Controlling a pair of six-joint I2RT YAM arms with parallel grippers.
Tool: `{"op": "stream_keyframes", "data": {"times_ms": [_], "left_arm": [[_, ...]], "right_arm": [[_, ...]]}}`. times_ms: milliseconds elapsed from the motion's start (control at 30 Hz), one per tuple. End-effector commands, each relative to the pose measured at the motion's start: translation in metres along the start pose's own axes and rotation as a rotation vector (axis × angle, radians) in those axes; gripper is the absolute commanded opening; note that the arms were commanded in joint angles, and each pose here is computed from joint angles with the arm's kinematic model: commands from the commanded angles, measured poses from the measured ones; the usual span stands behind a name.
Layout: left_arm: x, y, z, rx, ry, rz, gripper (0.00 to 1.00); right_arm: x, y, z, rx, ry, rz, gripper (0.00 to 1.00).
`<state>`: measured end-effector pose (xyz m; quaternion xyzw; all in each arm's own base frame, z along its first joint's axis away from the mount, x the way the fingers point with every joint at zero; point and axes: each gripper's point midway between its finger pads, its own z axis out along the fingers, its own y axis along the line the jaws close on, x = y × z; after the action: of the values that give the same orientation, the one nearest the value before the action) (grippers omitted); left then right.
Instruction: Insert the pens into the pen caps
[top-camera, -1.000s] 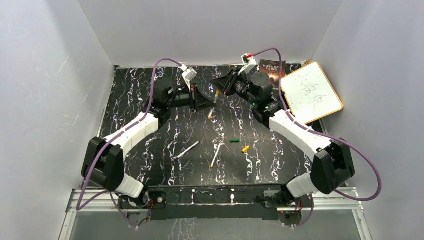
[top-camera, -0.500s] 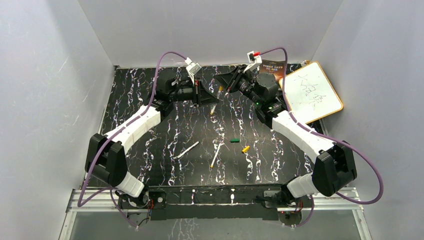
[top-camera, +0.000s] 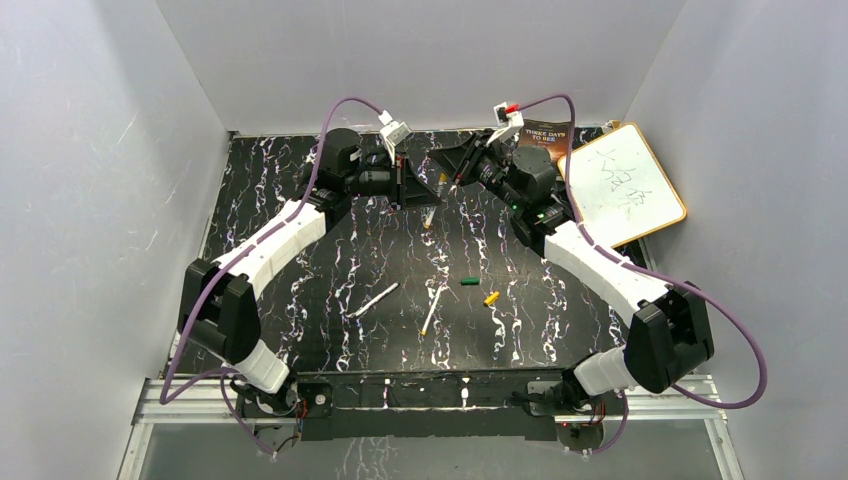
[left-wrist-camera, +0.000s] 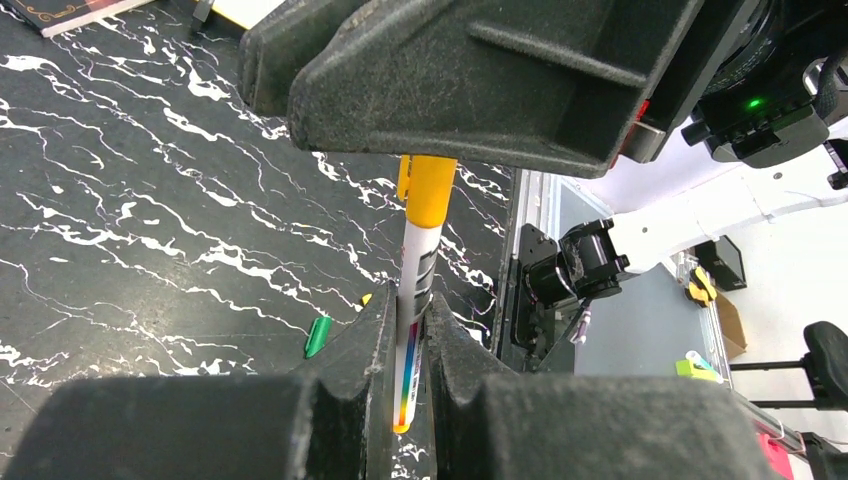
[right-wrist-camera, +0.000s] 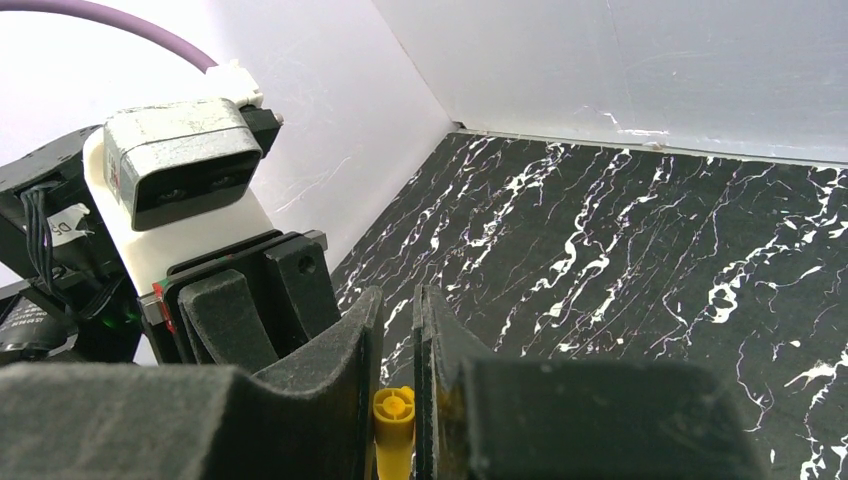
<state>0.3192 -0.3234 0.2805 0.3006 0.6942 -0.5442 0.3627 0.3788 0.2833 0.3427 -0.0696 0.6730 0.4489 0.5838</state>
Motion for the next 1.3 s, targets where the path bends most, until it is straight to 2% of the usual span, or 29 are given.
{"op": "stream_keyframes", "data": {"times_ms": [0,200,867,1267], "left_arm": [[-0.102,-0.007,-0.016,-0.099,-0.270,0.247,0.00],[-0.111,-0.005,-0.025,-0.107,-0.293,0.253,0.00],[-0.155,-0.008,-0.052,-0.102,-0.438,0.237,0.00],[-0.172,-0.006,-0.052,-0.101,-0.463,0.256,0.00]], "right_arm": [[0.109,0.021,-0.023,-0.075,0.398,0.087,0.00],[0.134,0.018,-0.029,-0.060,0.482,0.089,0.00],[0.198,0.025,-0.052,-0.007,0.600,0.074,0.00],[0.242,0.025,-0.073,0.014,0.732,0.088,0.00]]}}
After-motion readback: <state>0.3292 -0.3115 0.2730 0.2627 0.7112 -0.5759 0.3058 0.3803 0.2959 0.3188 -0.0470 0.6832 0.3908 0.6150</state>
